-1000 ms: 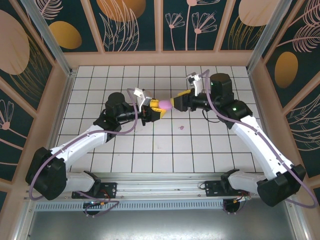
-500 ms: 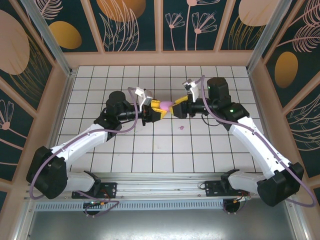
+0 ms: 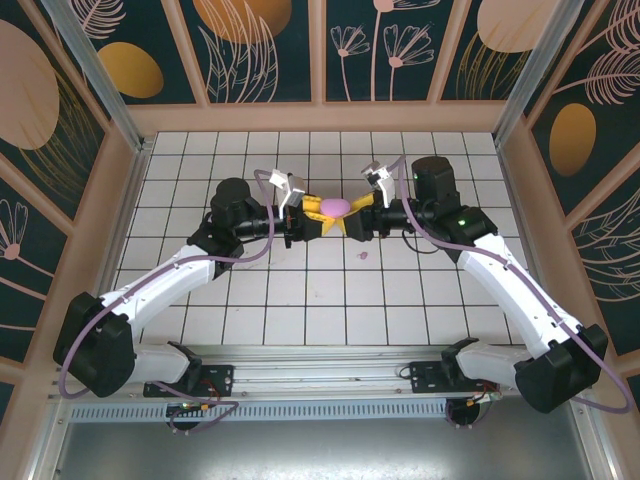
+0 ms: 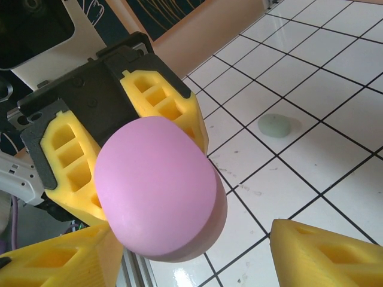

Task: Insert wireless bluetooth earbuds into charging case

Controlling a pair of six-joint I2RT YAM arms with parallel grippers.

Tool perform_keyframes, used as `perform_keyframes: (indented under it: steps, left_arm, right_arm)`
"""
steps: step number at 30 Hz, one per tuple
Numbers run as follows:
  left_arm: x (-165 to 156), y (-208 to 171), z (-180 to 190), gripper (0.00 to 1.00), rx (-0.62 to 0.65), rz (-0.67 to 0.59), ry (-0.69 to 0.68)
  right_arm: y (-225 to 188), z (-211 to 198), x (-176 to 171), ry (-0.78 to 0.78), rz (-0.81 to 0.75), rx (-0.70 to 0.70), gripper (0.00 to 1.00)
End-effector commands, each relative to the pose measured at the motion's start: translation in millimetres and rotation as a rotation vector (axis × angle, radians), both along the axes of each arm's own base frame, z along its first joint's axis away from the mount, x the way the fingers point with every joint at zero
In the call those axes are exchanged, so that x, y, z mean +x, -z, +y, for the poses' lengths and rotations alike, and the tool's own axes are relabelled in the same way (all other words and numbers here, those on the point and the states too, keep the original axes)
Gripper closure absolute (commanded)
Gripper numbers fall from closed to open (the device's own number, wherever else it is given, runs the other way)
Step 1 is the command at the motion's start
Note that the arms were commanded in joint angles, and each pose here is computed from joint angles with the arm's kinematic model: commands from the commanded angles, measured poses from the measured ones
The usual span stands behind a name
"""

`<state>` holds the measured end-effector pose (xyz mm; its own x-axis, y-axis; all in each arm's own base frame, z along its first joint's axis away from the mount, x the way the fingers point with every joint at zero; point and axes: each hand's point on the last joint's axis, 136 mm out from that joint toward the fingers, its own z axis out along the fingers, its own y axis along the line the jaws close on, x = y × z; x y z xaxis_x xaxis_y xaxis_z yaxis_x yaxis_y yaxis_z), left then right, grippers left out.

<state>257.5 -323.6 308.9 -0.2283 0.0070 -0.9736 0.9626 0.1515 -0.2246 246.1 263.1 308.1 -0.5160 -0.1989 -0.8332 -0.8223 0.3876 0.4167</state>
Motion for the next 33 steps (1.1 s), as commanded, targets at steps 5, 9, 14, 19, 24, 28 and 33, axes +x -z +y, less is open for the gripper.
perform_keyframes:
  steps: [5,9,14,19,24,28,33]
  left_arm:
    - [-4.4,-7.3,-2.1,0.71,-0.024,0.001,0.041]
    - [-6.2,-3.8,-1.1,0.71,-0.024,0.006,0.042]
    - [-6.8,1.1,-0.9,0.72,-0.019,0.017,0.042]
    - [-6.7,3.0,-1.3,0.72,-0.018,0.020,0.045]
    - [-7.3,3.5,-0.9,0.72,-0.020,0.018,0.045]
    - [-7.0,3.3,0.0,0.72,-0.021,0.016,0.037]
    - [-2.2,12.3,4.5,0.71,-0.003,0.015,-0.019]
  right_arm:
    - [-7.7,-3.0,23.0,0.115,-0.028,-0.004,0.35]
    - [-19.8,-6.5,33.1,0.167,-0.016,0.029,0.35]
    - [-30.9,-11.5,44.0,0.238,0.002,0.063,0.36]
    - [-37.1,-11.0,47.7,0.252,0.014,0.084,0.36]
    - [-34.8,-11.6,53.0,0.277,0.027,0.086,0.36]
    - [-29.0,-9.8,56.1,0.285,0.062,0.083,0.36]
    - [-30.0,-10.6,52.9,0.289,0.093,0.100,0.36]
